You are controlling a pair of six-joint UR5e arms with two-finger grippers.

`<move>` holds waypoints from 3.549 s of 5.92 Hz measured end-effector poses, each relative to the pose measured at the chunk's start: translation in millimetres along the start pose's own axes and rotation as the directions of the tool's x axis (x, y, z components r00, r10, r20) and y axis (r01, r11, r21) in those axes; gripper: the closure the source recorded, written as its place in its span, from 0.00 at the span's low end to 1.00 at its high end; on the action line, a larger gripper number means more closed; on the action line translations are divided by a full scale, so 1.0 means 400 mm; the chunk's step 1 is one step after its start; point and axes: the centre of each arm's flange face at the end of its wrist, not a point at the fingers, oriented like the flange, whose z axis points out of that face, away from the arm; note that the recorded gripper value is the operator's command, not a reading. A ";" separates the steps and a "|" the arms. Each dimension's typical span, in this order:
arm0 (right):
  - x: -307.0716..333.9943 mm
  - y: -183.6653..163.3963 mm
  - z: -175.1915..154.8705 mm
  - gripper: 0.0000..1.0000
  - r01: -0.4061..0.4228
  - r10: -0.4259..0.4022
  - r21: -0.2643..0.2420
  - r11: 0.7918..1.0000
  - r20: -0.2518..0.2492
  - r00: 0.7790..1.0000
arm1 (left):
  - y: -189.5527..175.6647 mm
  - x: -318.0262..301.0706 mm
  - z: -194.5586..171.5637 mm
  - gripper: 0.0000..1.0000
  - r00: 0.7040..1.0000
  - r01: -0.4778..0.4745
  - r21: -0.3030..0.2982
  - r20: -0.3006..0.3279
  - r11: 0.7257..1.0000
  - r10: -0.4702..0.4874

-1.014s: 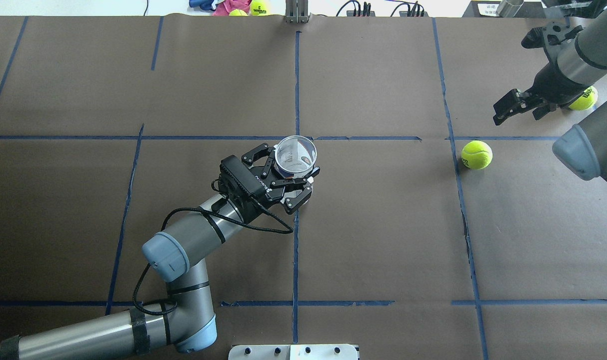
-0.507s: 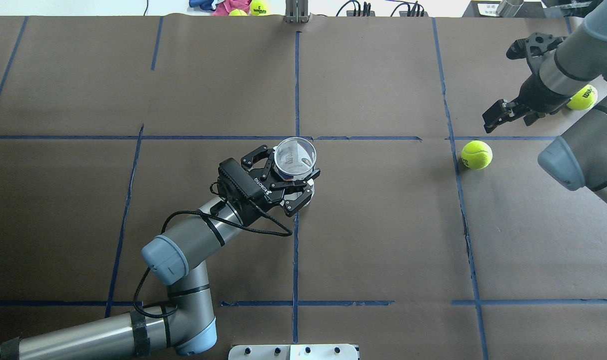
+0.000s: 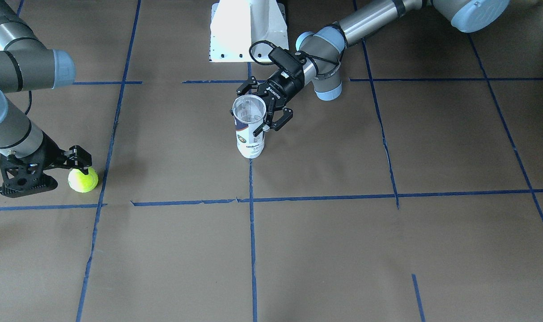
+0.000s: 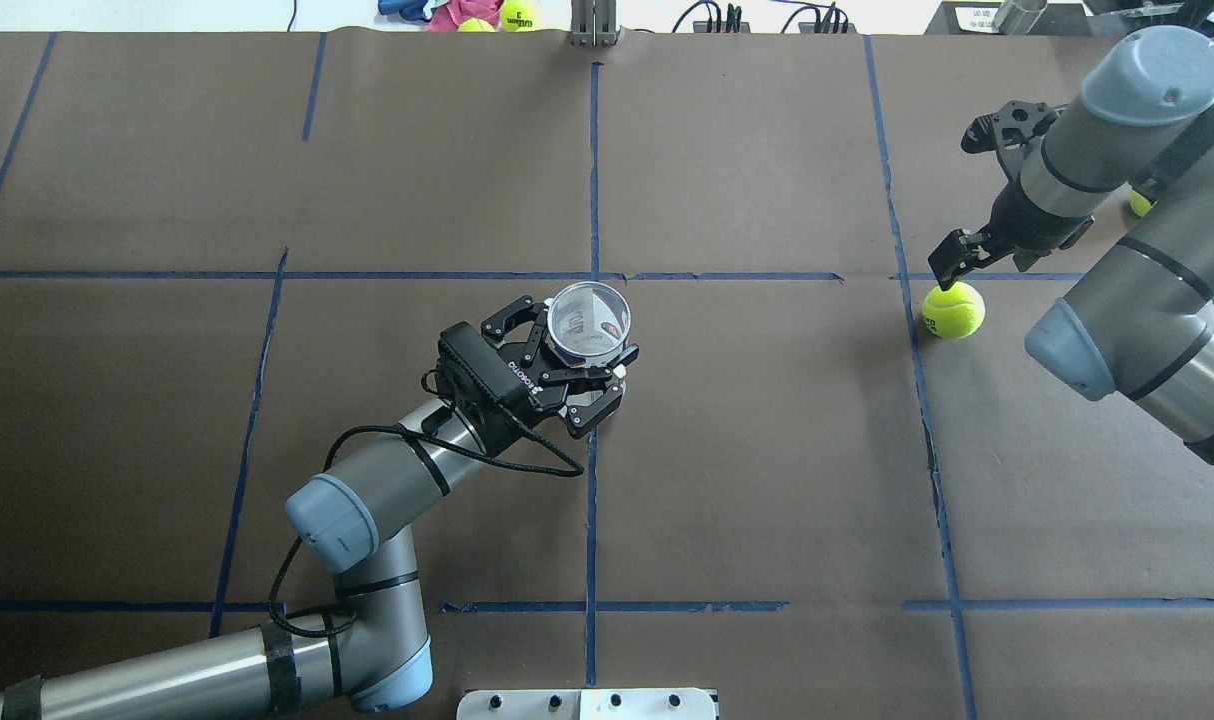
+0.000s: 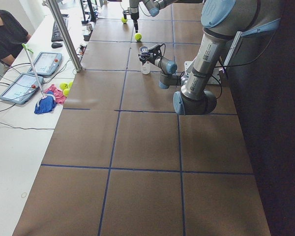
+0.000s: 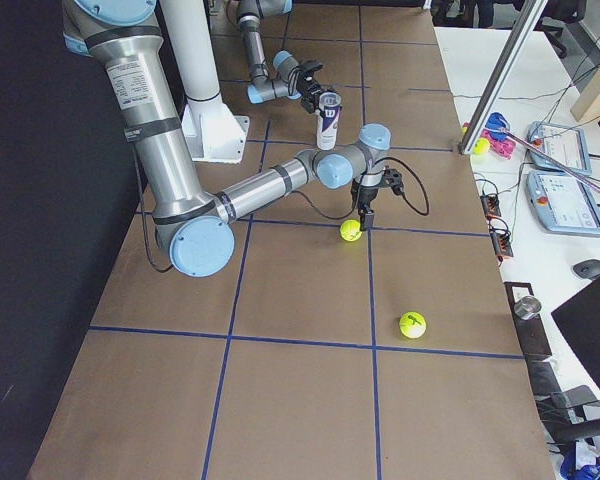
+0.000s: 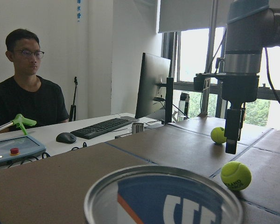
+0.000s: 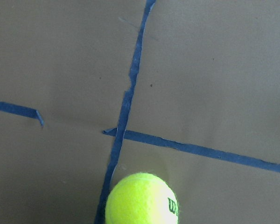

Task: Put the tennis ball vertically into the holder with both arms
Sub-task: 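Lower the right gripper onto the nearer tennis ball and grasp it, then carry the ball with the right gripper over the can's opening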

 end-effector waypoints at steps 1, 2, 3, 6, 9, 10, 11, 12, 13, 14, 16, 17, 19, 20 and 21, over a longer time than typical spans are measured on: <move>-0.013 0.002 0.021 0.00 0.007 -0.007 -0.013 1.000 -0.003 1.000 | -0.001 0.001 0.001 0.08 1.000 0.000 0.001 0.000 1.000 0.000; -0.025 0.002 0.040 0.00 0.013 -0.013 -0.026 1.000 -0.006 1.000 | -0.002 0.002 0.002 0.05 1.000 0.001 0.002 -0.001 1.000 -0.001; -0.037 0.000 0.060 0.00 0.027 -0.027 -0.021 0.999 -0.021 0.999 | -0.003 0.003 0.003 0.05 1.000 0.002 0.003 -0.001 1.000 -0.002; -0.047 -0.003 0.106 0.01 0.054 -0.054 0.001 0.999 -0.082 0.995 | -0.007 0.005 0.004 0.04 1.000 0.003 0.005 -0.002 1.000 -0.003; -0.046 0.005 0.140 0.15 0.056 -0.058 -0.021 0.998 -0.091 0.994 | -0.007 0.005 0.004 0.04 1.000 0.003 0.005 -0.002 1.000 -0.003; -0.048 0.008 0.145 0.43 0.060 -0.062 -0.025 0.998 -0.092 0.994 | -0.007 0.005 0.004 0.04 1.000 0.003 0.005 -0.002 1.000 -0.003; -0.049 0.012 0.149 0.77 0.061 -0.064 -0.028 0.998 -0.092 0.994 | -0.007 0.005 0.004 0.04 1.000 0.003 0.005 -0.002 1.000 -0.003; -0.048 0.014 0.151 0.96 0.060 -0.063 -0.030 0.998 -0.092 0.994 | -0.007 0.005 0.004 0.04 1.000 0.003 0.005 -0.002 1.000 -0.003; -0.066 0.010 0.133 0.97 0.066 -0.068 -0.019 0.998 -0.079 0.995 | -0.006 0.004 0.003 0.04 1.000 0.003 0.004 -0.002 1.000 -0.003; -0.127 0.003 0.058 0.97 0.074 -0.073 0.026 0.997 -0.035 0.997 | -0.005 0.004 0.003 0.04 1.000 0.002 0.004 -0.002 1.000 -0.002; -0.346 -0.001 -0.175 0.97 -0.053 0.033 0.113 0.992 0.165 0.986 | 0.000 0.004 0.000 0.04 1.000 0.002 0.001 -0.002 1.000 -0.002; -0.469 0.014 -0.267 0.97 -0.132 0.100 0.104 0.986 0.269 0.958 | 0.004 0.006 -0.003 0.04 1.000 0.002 -0.002 -0.004 1.000 -0.002; -0.664 0.027 -0.404 0.96 -0.237 0.190 0.074 0.969 0.397 0.898 | 0.006 0.010 -0.004 0.03 1.000 0.003 -0.004 -0.006 1.000 -0.003; -0.724 0.031 -0.449 0.96 -0.264 0.212 0.063 0.963 0.431 0.877 | 0.006 0.012 -0.004 0.03 1.000 0.004 -0.003 -0.007 1.000 -0.004; -0.768 0.039 -0.472 0.94 -0.277 0.224 0.055 0.959 0.451 0.864 | 0.006 0.013 -0.004 0.03 1.000 0.004 -0.004 -0.007 1.000 -0.004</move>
